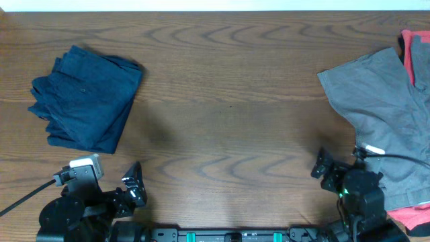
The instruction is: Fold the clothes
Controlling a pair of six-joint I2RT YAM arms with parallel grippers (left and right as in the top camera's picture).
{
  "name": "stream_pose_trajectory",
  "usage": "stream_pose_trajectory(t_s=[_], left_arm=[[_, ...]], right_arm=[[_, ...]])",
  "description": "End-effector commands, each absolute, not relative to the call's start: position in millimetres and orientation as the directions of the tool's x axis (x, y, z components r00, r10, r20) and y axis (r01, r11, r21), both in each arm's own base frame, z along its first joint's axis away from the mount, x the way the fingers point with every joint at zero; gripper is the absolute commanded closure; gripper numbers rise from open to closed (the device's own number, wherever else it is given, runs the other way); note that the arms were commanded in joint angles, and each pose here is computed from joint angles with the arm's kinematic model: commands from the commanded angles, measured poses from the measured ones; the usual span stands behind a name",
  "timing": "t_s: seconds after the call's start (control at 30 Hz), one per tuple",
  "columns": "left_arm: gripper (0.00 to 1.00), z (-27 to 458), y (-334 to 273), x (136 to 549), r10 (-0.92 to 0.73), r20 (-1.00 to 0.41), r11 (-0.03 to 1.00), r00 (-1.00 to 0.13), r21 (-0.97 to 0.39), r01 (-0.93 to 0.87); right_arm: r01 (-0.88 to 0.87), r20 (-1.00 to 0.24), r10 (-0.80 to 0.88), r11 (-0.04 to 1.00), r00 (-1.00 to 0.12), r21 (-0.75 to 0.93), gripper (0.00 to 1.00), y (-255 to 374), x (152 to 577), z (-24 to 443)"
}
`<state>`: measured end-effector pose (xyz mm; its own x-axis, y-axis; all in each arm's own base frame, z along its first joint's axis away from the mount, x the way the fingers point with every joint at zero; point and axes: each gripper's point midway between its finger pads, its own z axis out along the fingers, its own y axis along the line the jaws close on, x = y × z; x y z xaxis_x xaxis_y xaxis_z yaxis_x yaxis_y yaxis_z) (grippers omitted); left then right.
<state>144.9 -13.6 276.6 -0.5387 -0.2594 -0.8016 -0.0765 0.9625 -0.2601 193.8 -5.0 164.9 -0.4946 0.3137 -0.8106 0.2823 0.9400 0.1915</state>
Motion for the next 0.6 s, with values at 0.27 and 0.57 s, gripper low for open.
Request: stream_pose_trajectory(t_s=[0.27, 0.57], left_arm=[[0.02, 275, -12, 145, -0.264, -0.8, 0.962, -0.539, -0.26, -0.086], [0.02, 275, -12, 145, -0.264, -0.8, 0.962, -0.539, -0.26, -0.086]], right_arm=[[0.255, -0.901, 0.283, 0.945, -0.329, 0.204, 0.01, -23, 196, 164], [0.098, -0.974, 0.142, 0.987, -0.176, 0.126, 0.01, -9, 225, 176]])
